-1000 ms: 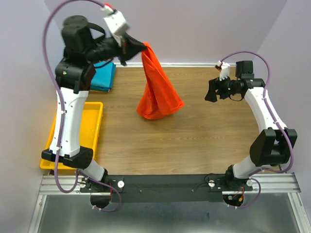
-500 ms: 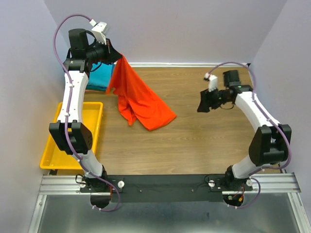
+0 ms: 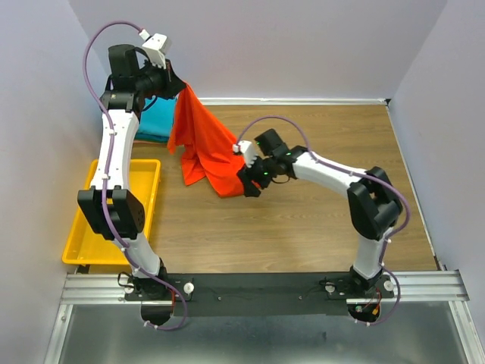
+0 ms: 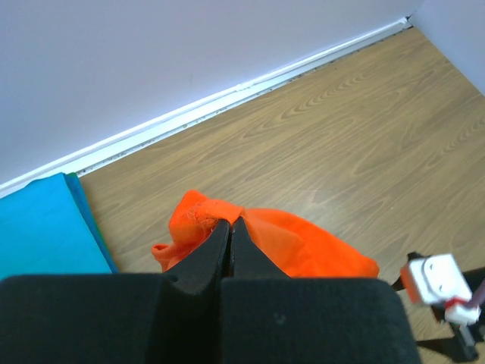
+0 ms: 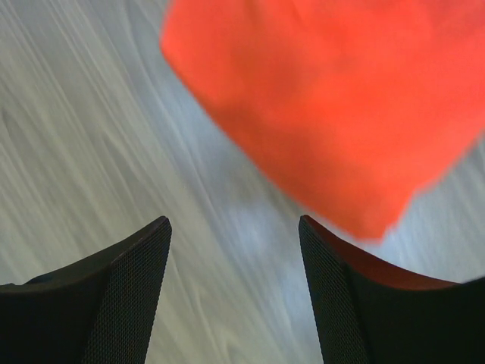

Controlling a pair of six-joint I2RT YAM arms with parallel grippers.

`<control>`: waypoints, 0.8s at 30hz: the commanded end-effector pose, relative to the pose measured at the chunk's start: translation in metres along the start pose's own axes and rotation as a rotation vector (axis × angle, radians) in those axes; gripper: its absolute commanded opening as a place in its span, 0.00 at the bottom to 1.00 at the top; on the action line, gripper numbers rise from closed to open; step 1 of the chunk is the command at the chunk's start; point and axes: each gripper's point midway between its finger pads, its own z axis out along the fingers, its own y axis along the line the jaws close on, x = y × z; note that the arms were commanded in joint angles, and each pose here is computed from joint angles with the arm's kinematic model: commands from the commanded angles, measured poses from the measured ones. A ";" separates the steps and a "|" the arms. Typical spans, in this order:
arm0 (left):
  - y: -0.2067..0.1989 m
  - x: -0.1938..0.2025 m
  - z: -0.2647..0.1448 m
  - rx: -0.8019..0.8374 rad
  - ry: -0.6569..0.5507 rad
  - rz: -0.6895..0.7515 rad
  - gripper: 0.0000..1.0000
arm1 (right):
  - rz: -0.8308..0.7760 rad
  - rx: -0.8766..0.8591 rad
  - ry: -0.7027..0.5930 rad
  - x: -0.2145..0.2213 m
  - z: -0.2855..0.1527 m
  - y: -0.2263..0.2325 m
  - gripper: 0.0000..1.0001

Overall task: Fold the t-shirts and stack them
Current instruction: Flatten the tshirt out

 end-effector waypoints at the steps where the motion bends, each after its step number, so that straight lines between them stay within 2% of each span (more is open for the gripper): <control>1: 0.009 0.008 0.005 -0.029 0.016 0.013 0.00 | -0.085 0.103 -0.083 -0.053 0.032 -0.004 0.76; 3: 0.009 0.009 0.006 -0.029 0.022 0.008 0.00 | -0.117 0.081 -0.098 -0.069 0.044 0.013 0.76; 9: 0.013 0.011 0.011 -0.024 0.033 0.030 0.00 | -0.162 0.054 -0.049 -0.068 0.090 0.042 0.75; 11: 0.013 0.011 0.011 -0.022 0.034 0.029 0.00 | -0.170 0.066 -0.042 -0.069 0.101 0.043 0.75; 16: 0.013 0.010 0.011 -0.017 0.035 0.040 0.00 | -0.158 0.154 0.040 -0.042 0.129 0.023 0.74; 17: 0.013 0.009 0.010 -0.019 0.033 0.045 0.00 | -0.164 0.163 0.049 -0.039 0.130 0.022 0.61; 19: 0.012 0.008 0.010 -0.016 0.034 0.050 0.00 | -0.173 0.185 0.067 -0.032 0.125 0.018 0.43; 20: 0.011 0.008 0.009 -0.011 0.037 0.052 0.00 | -0.177 0.187 0.068 -0.030 0.120 0.019 0.25; 23: 0.006 0.002 0.005 0.009 0.035 0.080 0.00 | -0.204 0.180 0.032 -0.039 0.087 0.028 0.01; 24: 0.003 0.000 0.003 0.019 0.036 0.089 0.00 | -0.215 0.137 0.004 -0.046 0.074 0.037 0.00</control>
